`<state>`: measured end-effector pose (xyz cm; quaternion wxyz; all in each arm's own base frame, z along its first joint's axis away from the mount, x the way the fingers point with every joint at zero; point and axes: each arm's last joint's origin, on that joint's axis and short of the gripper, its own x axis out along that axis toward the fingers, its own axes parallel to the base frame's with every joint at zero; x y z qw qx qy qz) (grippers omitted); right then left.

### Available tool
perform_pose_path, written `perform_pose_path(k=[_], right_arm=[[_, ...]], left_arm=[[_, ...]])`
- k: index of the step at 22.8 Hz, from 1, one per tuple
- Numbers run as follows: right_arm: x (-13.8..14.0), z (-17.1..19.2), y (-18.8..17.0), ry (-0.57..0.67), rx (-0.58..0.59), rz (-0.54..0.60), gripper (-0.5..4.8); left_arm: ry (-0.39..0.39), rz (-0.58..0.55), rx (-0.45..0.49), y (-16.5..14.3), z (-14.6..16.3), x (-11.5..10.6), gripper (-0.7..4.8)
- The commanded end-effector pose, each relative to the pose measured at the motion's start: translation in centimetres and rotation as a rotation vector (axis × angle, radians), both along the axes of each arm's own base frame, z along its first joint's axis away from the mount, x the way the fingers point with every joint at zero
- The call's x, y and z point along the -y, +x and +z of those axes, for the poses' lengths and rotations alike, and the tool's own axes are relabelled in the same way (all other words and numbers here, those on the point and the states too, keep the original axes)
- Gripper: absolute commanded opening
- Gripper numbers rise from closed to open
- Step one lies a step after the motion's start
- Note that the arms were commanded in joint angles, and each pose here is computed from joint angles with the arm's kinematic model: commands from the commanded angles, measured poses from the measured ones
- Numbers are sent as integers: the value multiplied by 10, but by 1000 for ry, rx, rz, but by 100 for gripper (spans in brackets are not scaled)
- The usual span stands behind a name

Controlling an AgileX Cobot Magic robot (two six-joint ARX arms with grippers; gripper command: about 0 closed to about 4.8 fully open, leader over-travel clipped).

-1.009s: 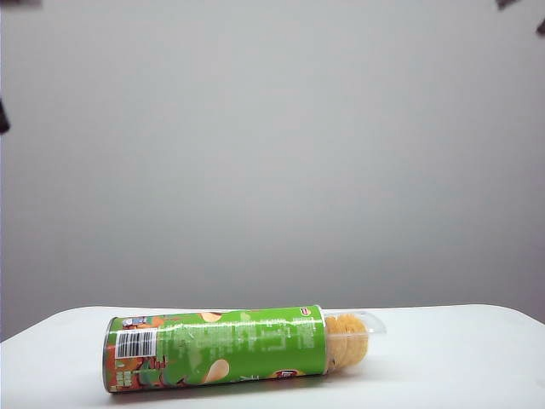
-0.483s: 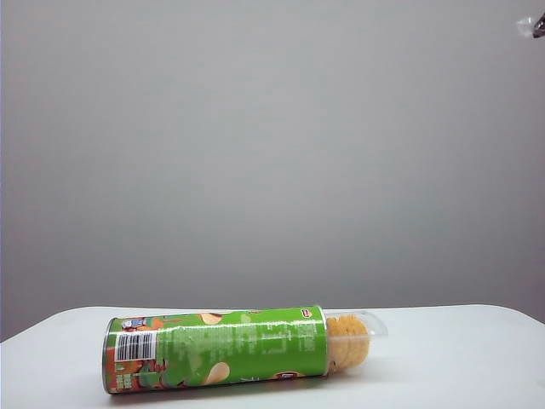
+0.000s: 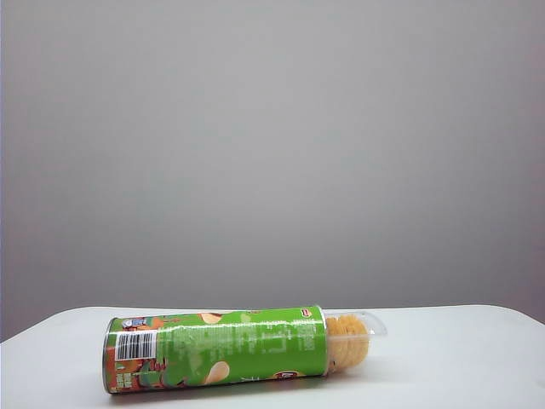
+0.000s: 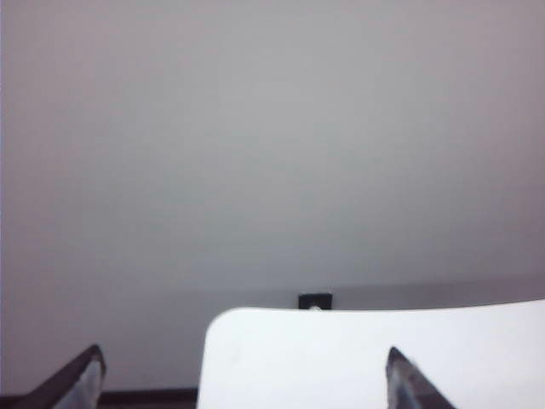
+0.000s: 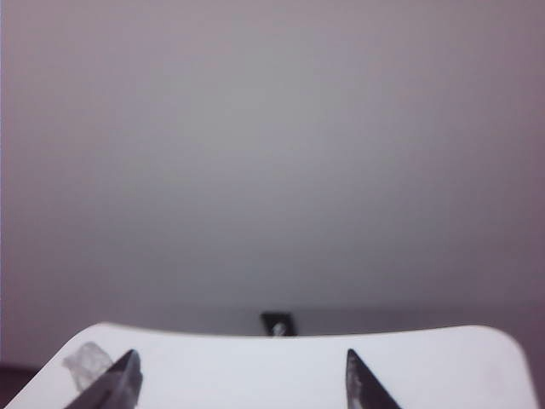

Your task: Pick up the green tub of chips from the desk, pull out the transparent container with the chips inside partially, and then place the chips back on the desk.

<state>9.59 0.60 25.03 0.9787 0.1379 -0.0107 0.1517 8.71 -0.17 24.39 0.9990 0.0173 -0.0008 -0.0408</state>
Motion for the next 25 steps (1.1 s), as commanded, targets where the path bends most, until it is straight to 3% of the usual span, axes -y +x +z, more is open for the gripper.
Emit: perform_pose_path(k=[1,7,9,11,14,17,18,20,25], right_arm=[[1,-9,-7,5,49,-43,304],[1,-37,-11,10,92,-69,301],[1,-47,-8,7,47,-72,257],[2,-58,-5,-5,20,-88,246],[3,-72,-2,-4,-20,-113,192],[4,-86,1,-4,-66,-150,127],[5,-89,2,-5,-91,-180,87],[5,-90,2,-13,-100,-199,64],[6,-95,1,-53,-146,-217,-3]], left_arm=[[-90,16,40,-2,-10,-1,424],[-58,26,25,1,-40,-1,396],[-42,24,-5,6,-59,-1,396],[-42,26,-30,11,-79,-1,396],[-16,29,-95,11,-87,-1,393],[-14,31,-87,11,-87,-1,379],[-4,36,-86,11,-87,-1,315],[-4,57,-87,11,-87,-2,234],[-2,56,-111,11,-89,-2,69]])
